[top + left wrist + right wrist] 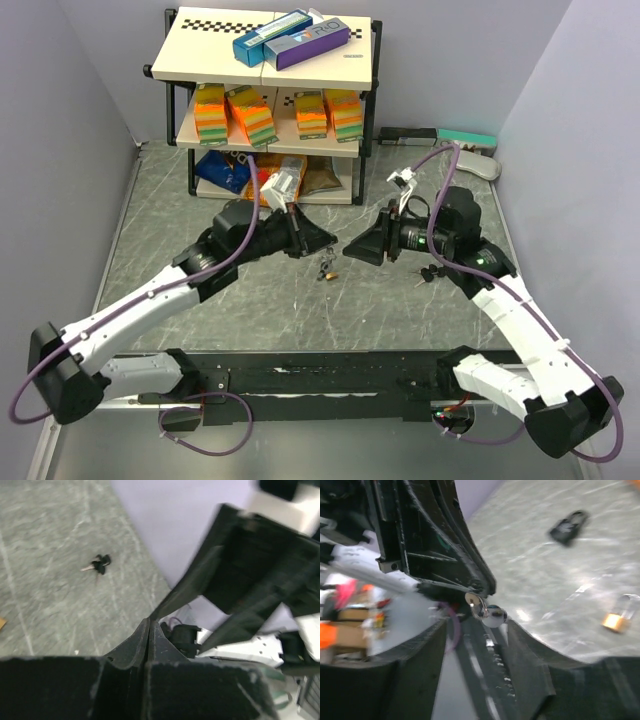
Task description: Unlock with the key
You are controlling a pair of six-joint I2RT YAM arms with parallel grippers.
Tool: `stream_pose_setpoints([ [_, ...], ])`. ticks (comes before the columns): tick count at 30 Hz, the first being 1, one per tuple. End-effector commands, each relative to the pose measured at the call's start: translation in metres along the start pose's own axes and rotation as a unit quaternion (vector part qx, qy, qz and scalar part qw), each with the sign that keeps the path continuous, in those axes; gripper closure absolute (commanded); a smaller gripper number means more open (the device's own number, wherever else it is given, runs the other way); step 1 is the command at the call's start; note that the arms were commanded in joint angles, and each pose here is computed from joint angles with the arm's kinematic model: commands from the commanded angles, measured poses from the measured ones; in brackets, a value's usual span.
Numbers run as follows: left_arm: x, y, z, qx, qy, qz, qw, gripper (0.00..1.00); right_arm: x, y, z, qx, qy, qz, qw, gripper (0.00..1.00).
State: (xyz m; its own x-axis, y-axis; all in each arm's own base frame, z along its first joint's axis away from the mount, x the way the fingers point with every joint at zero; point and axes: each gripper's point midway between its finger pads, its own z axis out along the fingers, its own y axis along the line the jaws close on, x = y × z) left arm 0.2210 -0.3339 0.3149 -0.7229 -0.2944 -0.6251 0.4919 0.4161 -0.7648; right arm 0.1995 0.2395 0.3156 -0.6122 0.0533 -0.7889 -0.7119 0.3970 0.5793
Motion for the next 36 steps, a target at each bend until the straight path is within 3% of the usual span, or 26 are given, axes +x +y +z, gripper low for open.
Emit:
stream_pose_setpoints([
  [1,-0.013,-0.043,-0.022,0.115,-0.038,0.034,0.992,0.99,-0.009,0.042,-0.004,-0.130,-0.008,0.022,0.991,0.46],
  [14,-0.007,-0.060,-0.028,0.179,-0.030,0.021,0.983,0.99,-0.003,0.045,-0.002,-0.154,-0.003,0.041,0.987,0.62],
  [36,-0.005,-0.065,-0.017,0.199,-0.015,0.009,0.980,0.99,0.002,0.044,0.005,-0.162,0.005,0.047,0.986,0.72],
])
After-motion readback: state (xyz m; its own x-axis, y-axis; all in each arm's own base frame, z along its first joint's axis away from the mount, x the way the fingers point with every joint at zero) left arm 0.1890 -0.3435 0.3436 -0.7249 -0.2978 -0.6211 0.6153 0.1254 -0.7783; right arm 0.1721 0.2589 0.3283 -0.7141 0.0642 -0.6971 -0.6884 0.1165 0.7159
